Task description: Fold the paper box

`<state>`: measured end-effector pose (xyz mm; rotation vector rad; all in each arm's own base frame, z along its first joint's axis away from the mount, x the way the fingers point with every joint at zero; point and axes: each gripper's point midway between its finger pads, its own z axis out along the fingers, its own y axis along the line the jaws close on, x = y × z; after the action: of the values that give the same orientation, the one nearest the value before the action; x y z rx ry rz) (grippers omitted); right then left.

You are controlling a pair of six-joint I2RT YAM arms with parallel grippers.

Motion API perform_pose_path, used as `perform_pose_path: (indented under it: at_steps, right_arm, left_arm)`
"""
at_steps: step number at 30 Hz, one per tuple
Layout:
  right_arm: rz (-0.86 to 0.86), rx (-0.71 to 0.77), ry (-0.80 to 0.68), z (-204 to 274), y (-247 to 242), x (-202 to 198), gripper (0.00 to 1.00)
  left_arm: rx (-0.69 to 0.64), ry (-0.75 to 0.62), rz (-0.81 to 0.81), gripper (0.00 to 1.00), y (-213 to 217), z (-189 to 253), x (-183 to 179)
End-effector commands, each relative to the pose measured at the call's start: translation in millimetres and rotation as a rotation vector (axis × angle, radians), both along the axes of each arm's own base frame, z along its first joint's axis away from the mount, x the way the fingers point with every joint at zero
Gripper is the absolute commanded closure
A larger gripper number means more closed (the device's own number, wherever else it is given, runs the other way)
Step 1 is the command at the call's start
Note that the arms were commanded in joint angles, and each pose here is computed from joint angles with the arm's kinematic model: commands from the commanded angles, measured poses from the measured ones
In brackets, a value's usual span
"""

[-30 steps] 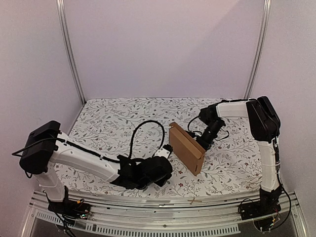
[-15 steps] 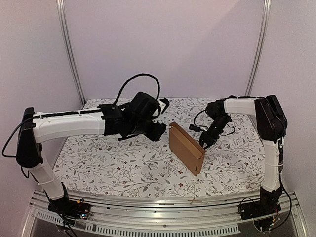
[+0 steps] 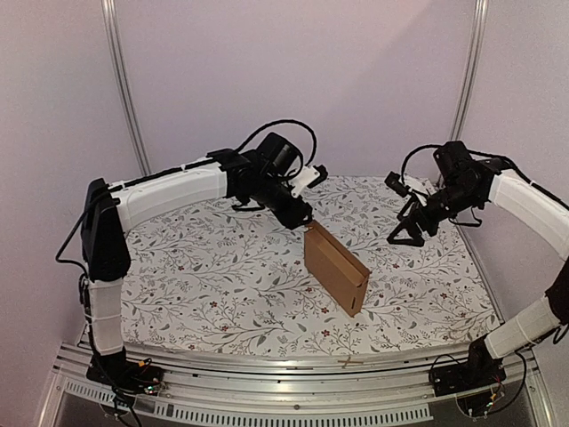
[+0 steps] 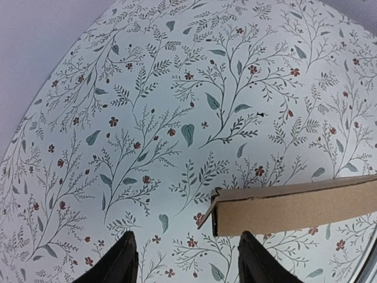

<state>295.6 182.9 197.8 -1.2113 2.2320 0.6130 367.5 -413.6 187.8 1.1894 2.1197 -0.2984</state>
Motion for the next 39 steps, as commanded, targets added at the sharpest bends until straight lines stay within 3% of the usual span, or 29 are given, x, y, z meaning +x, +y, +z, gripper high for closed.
perform_pose_path:
  at_steps: [1, 3, 7, 13, 24, 31, 39]
  right_arm:
    - [-0.014, 0.181, 0.078, 36.4, 6.8, -2.5, 0.01]
    - [0.104, 0.202, 0.182, 37.1, 12.2, -28.9, 0.08]
    - [0.273, 0.163, 0.18, 27.4, 7.2, -55.1, 0.22]
    - [0.292, 0.119, 0.167, 16.1, -0.6, -67.2, 0.3]
    - [0.419, -0.064, 0.098, -12.8, -11.7, -91.6, 0.33]
    - [0.443, -0.086, 0.101, -19.3, -4.8, -96.9, 0.35]
    - [0.46, -0.12, 0.072, -25.1, -2.5, -92.9, 0.37]
  left_arm:
    - [0.061, 0.056, -0.108, 0.44, -5.6, -12.7, -7.9]
    - [0.079, 0.059, -0.121, 0.46, -6.2, -17.6, -4.3]
    - [0.087, 0.07, -0.126, 0.55, -3.4, -21.7, 4.0]
    - [0.061, 0.098, -0.15, 0.7, -5.0, -22.6, 5.0]
    - [0.072, 0.121, -0.172, 0.72, -11.5, -31.9, 6.8]
    - [0.076, 0.132, -0.175, 0.87, -16.5, -35.0, 10.6]
    - [0.066, 0.156, -0.187, 0.98, -17.8, -35.7, 5.8]
